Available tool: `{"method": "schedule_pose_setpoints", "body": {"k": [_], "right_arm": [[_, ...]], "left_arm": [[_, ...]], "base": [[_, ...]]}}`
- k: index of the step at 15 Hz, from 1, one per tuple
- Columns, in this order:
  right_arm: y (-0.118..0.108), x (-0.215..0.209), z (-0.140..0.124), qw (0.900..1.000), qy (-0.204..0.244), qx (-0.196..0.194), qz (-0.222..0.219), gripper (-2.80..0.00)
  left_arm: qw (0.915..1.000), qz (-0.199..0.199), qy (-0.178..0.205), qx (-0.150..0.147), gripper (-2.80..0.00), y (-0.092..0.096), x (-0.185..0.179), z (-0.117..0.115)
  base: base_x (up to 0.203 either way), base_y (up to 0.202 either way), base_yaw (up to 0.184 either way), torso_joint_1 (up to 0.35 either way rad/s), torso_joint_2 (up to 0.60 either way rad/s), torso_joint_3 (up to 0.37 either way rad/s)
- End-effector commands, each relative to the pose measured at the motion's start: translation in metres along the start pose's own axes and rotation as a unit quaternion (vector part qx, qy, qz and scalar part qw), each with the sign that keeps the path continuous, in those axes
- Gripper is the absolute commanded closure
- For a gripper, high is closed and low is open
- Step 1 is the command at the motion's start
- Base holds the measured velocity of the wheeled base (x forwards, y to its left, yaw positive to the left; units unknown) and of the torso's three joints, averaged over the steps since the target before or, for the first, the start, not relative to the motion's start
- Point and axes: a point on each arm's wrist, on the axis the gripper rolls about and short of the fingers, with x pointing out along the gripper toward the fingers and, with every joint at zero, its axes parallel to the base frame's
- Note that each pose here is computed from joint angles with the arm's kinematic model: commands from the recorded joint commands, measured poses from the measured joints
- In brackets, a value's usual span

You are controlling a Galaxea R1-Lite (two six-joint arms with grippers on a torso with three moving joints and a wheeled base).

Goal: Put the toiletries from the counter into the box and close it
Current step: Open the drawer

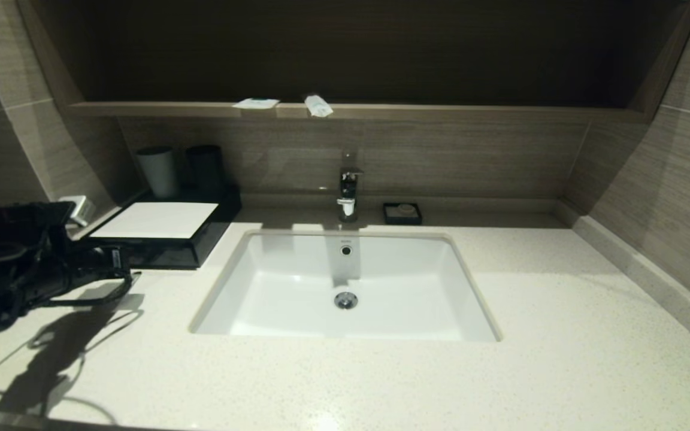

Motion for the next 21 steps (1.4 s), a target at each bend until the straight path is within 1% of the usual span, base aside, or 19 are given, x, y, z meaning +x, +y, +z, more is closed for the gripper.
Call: {"method": "schedule_pose_setpoints", "body": {"k": [1,9,12,21], "right_arm": [[0.0,0.0,0.0,1.0,0.0,0.0,0.0,0.0],[0.0,0.0,0.0,1.0,0.0,0.0,0.0,0.0],[0.0,0.0,0.0,1.0,0.0,0.0,0.0,0.0],[0.0,0.0,-0.0001,1.0,0.001,0.0,0.0,0.0]], "left_arm": [[1.0,0.0,-0.003,0.001,0.0,0.0008,0.0027,0.0012],[1.0,-0.002,-0.001,0.001,0.0,0.0013,0.0089,-0.0002],[0.9999,-0.002,-0.01,0.003,0.0,0.0014,0.01,0.0054],[1.0,-0.003,-0.006,0.002,0.0,0.0013,0.0124,0.0031]], "base": [[0.0,0.0,0.0,0.0,0.0,0.0],[0.0,0.0,0.0,0.0,0.0,0.0],[0.0,0.0,0.0,0.0,0.0,0.0],[0.0,0.0,0.0,0.0,0.0,0.0]]}}
